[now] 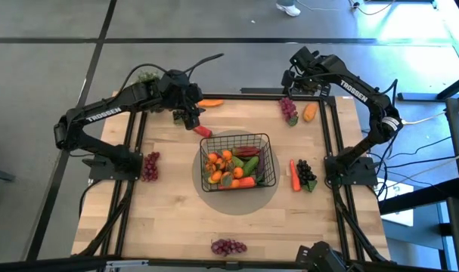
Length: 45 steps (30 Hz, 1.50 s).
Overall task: Build produce basket
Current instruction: Put the mango into the basket
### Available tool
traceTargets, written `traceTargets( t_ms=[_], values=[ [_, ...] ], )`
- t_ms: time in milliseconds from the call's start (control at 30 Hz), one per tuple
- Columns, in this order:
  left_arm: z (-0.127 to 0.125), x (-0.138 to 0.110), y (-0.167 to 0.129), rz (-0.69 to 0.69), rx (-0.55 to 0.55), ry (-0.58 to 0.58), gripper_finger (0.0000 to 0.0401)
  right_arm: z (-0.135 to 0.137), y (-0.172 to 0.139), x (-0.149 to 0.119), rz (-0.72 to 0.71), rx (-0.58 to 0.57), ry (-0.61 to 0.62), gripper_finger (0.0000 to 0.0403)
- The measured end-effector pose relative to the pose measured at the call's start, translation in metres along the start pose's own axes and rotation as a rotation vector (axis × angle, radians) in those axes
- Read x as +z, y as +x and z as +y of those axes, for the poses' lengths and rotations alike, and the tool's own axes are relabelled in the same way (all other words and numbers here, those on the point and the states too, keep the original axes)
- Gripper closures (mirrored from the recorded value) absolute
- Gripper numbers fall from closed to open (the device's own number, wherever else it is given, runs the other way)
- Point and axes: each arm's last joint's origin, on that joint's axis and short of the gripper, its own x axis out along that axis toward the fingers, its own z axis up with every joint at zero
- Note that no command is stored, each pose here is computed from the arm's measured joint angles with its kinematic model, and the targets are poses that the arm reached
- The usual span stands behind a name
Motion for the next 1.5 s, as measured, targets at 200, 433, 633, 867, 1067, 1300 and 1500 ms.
traceTargets(
  t_ms=[200,433,633,867,1067,1300,1500],
  values=[
    [0.000,0.000,0.000,0.000,0.000,0.000,0.0193,0.000,0.000,-0.001,0.028,0.005,0.108,0.0310],
    [0.000,0.000,0.000,0.000,0.000,0.000,0.0193,-0.007,0.000,-0.006,0.065,-0.074,0.299,0.0310],
    [0.000,0.000,0.000,0.000,0.000,0.000,0.0193,-0.009,0.000,-0.007,0.075,-0.094,0.294,0.0287],
    [0.000,0.000,0.000,0.000,0.000,0.000,0.0193,-0.009,0.000,-0.007,0.075,-0.103,0.274,0.0162],
    [0.000,0.000,0.000,0.000,0.000,0.001,0.0193,-0.010,0.000,-0.006,0.027,-0.123,0.193,0.0095],
    [0.000,0.000,0.000,0.000,0.000,0.001,0.0193,-0.012,0.000,-0.004,-0.044,-0.178,0.011,0.0091],
    [0.000,0.000,0.000,0.000,0.000,0.000,0.0193,-0.012,0.001,-0.003,-0.066,-0.202,0.028,0.0091]
  ],
)
